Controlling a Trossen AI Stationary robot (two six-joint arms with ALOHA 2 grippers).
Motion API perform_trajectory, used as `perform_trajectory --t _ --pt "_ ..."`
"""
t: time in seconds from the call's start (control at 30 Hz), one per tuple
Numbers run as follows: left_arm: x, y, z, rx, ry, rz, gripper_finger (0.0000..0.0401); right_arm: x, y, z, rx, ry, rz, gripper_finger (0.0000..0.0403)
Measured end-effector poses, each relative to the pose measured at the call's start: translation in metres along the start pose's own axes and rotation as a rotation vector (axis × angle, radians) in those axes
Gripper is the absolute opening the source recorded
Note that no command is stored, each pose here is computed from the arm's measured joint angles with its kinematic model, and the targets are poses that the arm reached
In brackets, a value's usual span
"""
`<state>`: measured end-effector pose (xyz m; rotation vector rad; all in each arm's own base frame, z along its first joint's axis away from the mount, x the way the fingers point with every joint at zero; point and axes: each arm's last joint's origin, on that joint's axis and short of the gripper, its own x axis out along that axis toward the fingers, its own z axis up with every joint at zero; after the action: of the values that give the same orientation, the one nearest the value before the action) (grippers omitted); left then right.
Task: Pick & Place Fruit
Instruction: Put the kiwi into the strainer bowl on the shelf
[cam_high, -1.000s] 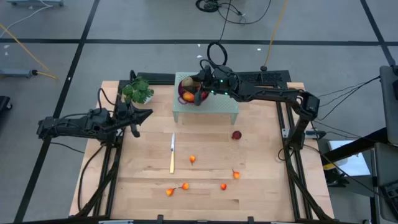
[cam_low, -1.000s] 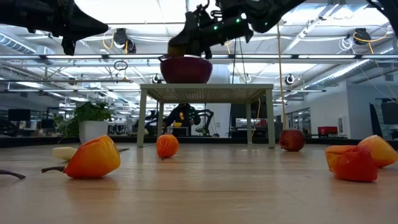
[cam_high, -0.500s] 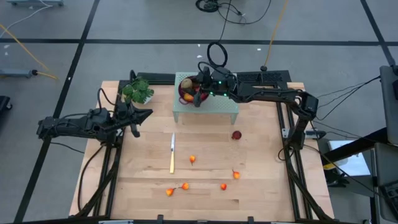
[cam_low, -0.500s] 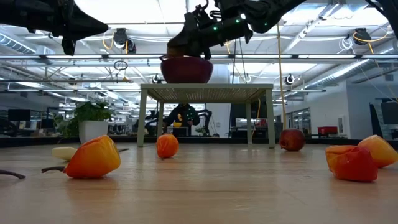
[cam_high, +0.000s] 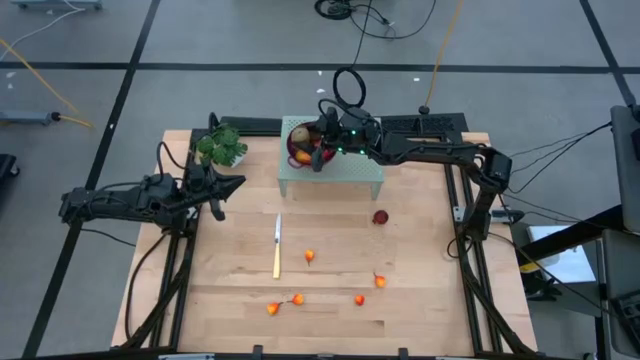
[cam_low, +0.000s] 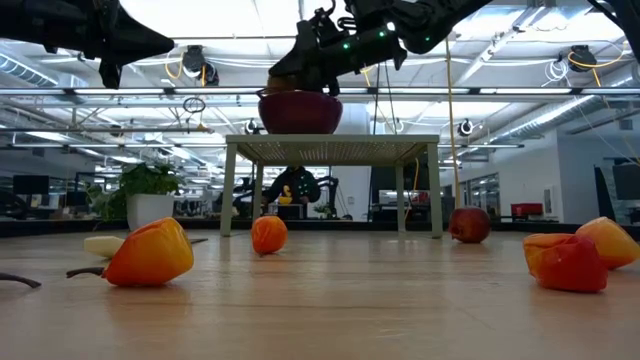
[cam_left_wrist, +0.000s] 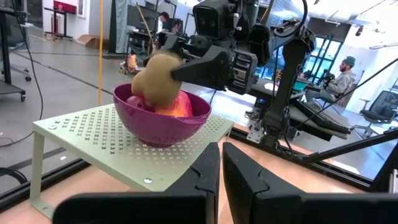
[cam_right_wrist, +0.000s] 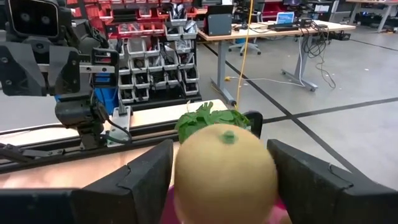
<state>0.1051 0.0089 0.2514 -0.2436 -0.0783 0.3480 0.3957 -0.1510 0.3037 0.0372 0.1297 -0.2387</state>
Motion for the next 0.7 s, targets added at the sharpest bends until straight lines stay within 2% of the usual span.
perform_trajectory --t 0.2,0.4,0.7 --pt "0.0 0.0 0.0 0.0 0.0 0.0 0.0019 0.0 0.0 0.0 0.0 0.0 0.0 0.0269" --pt "0.0 0.0 0.0 -0.001 0.0 0.0 0.0019 0.0 0.0 0.0 -0.019 -0.001 -0.001 0.0267" --pt "0.0 0.0 0.0 0.0 0.001 0.0 0.0019 -0.013 0.001 0.017 -0.063 -0.037 -0.026 0.0265"
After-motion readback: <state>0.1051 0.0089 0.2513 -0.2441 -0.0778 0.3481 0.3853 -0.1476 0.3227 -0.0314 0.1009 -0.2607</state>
